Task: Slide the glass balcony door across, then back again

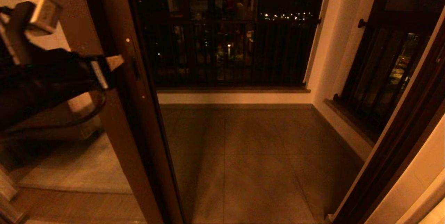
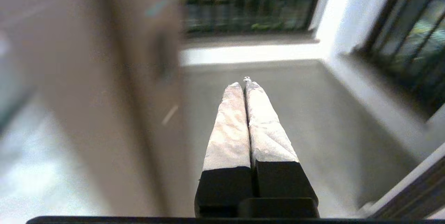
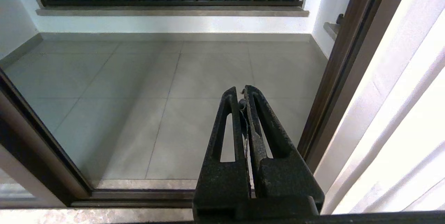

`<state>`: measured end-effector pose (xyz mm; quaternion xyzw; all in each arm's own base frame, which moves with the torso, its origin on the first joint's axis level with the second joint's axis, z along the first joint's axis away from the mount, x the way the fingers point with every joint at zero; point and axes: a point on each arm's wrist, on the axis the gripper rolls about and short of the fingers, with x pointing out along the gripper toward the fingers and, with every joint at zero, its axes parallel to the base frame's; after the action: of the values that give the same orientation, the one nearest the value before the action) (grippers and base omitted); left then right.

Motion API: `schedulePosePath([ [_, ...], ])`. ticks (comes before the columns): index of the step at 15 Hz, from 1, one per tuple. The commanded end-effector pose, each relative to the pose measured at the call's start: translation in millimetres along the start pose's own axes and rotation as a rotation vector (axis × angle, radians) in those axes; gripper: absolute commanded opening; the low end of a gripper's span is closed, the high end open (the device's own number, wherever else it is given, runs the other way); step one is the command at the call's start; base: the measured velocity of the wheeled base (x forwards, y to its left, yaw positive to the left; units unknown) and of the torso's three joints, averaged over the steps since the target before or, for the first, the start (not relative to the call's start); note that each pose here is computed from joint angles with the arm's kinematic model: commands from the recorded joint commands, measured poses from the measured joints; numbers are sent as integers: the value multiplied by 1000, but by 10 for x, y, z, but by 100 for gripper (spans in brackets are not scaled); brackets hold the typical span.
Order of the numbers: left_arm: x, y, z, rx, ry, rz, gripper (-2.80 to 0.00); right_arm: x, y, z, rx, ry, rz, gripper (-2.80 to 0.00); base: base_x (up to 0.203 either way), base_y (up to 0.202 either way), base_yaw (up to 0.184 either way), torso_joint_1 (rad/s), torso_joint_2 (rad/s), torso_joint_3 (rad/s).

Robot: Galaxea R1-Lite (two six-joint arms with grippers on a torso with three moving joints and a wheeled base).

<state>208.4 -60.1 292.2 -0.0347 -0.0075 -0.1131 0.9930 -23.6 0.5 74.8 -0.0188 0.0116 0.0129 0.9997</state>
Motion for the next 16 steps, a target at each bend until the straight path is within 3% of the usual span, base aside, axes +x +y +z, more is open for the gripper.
schedulePosePath([
  [1,-850,55,71,22,-121,15,-280,1,0,0,0,2,1,-280,0,0,0,0,0,0],
  [3,-1327,123,-143,97,-141,123,-280,1,0,-1,0,2,1,-280,0,0,0,0,0,0],
  [5,-1681,213,-376,165,-145,378,-280,1,0,0,0,2,1,-280,0,0,0,0,0,0],
  [7,-1918,297,-668,196,-114,637,-280,2,0,-2,0,2,1,-280,0,0,0,0,0,0],
  [9,-2133,316,-851,206,-145,727,-280,2,0,-2,0,2,1,-280,0,0,0,0,0,0],
  [12,-2317,318,-1156,223,-180,757,-280,1,0,0,0,2,1,-280,0,0,0,0,0,0],
  [14,-2330,326,-1211,205,-271,822,-280,1,0,2,0,1,1,-280,0,0,0,0,0,0],
  [16,-2374,297,-1218,243,-263,912,-280,2,0,-1,0,2,1,-280,0,0,0,0,0,0],
])
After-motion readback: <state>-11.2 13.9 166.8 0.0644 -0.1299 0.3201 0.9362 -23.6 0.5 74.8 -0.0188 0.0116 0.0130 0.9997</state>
